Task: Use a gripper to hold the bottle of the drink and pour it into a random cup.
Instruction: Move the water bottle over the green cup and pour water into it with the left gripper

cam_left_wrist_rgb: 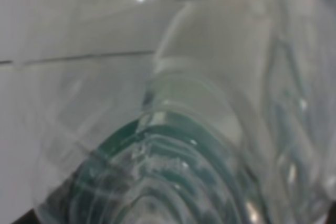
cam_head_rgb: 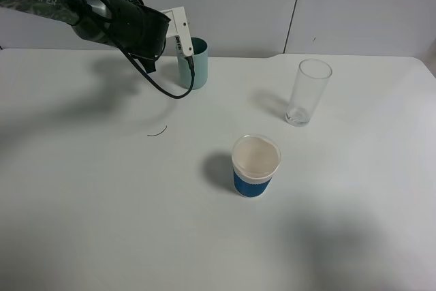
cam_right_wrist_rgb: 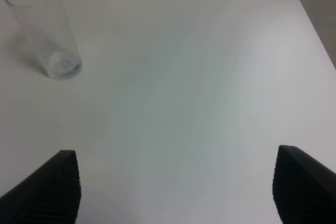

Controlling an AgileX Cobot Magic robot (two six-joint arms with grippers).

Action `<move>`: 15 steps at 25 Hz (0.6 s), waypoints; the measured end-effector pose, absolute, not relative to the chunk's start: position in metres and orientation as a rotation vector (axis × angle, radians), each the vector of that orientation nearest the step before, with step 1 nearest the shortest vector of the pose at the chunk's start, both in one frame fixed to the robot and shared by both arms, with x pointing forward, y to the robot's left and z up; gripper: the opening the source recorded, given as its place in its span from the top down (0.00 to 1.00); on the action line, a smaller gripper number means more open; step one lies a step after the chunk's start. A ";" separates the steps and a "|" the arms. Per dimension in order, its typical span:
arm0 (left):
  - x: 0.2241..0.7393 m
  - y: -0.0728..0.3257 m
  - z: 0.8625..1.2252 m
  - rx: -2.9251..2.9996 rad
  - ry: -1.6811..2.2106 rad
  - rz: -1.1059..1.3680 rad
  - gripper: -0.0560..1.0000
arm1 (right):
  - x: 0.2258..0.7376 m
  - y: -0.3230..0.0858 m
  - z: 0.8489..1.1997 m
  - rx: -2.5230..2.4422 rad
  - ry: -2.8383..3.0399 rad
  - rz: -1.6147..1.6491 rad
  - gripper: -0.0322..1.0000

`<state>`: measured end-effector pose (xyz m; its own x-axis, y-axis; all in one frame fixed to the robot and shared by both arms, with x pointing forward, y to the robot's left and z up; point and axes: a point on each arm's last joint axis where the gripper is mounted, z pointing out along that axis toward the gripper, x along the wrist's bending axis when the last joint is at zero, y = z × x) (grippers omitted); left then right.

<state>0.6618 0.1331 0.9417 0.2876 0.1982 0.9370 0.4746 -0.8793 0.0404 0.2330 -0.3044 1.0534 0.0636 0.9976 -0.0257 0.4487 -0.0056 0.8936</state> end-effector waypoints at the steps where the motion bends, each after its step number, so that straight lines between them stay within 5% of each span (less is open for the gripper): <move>1: 0.662 0.133 0.942 -2.310 -0.615 -1.629 0.43 | 0.233 -0.304 1.053 1.565 1.492 0.893 0.24; 15: 0.666 0.141 0.942 -2.261 -0.463 -1.677 0.43 | 0.233 -0.304 1.053 1.565 1.492 0.893 0.24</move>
